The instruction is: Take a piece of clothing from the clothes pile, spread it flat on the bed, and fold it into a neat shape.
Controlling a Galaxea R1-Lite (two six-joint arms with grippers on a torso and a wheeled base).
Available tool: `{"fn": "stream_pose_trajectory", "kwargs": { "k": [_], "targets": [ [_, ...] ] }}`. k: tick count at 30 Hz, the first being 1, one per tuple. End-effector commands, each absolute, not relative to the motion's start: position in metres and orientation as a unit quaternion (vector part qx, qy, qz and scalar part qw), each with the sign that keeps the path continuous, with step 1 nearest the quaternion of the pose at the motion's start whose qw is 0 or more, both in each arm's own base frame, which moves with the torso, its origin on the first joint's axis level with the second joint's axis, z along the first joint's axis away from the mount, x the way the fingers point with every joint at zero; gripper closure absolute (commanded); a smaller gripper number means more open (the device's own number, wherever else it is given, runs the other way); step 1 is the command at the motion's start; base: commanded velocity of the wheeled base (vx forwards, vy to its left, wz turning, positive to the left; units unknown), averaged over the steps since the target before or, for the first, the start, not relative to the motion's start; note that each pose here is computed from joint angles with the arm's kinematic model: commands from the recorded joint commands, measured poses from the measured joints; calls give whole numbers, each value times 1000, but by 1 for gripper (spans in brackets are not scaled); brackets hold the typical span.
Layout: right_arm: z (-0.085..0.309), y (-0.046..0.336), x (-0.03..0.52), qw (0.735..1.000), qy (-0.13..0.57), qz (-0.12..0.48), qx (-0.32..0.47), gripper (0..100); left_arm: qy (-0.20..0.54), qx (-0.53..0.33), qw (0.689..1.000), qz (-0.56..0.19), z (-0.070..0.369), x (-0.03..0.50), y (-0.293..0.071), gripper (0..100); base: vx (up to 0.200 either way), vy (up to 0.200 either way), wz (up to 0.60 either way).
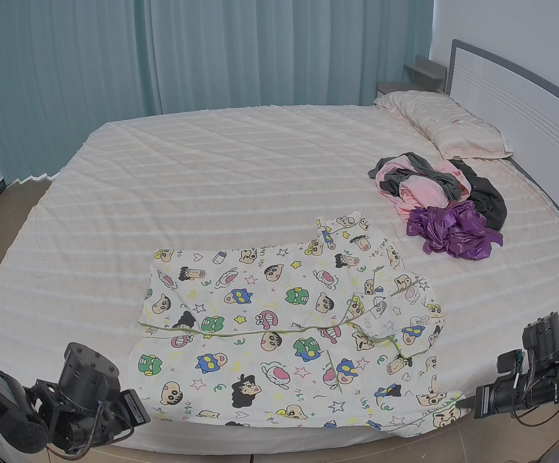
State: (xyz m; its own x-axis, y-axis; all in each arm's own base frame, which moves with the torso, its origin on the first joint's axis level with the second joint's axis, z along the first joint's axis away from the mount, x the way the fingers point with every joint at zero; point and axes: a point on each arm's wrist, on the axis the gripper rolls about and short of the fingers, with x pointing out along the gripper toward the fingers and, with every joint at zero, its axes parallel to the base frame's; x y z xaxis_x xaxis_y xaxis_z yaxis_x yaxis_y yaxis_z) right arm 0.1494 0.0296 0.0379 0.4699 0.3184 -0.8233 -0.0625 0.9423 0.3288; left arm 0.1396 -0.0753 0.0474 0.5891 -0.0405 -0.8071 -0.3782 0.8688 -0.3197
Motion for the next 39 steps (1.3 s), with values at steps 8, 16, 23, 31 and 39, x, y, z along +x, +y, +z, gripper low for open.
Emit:
{"fn": "stream_pose_trajectory", "kwargs": {
  "k": [8, 16, 23, 31, 39],
  "targets": [
    [65, 34, 188, 886, 428, 124, 132, 100, 395, -305, 861, 100, 72, 189, -64, 100, 0, 0, 0],
    [70, 43, 238, 886, 411, 106, 188, 100, 397, -332, 849, 112, 66, 235, -60, 100, 0, 0, 0],
    [66, 47, 270, 883, 405, 92, 219, 100, 385, -345, 845, 133, 59, 268, -54, 100, 0, 0, 0],
    [61, 54, 310, 884, 390, 67, 249, 100, 372, -368, 838, 154, 47, 309, -50, 100, 0, 0, 0],
    [55, 62, 339, 885, 377, 49, 271, 100, 370, -372, 836, 160, 34, 335, -51, 100, 0, 0, 0]
  ]
}}
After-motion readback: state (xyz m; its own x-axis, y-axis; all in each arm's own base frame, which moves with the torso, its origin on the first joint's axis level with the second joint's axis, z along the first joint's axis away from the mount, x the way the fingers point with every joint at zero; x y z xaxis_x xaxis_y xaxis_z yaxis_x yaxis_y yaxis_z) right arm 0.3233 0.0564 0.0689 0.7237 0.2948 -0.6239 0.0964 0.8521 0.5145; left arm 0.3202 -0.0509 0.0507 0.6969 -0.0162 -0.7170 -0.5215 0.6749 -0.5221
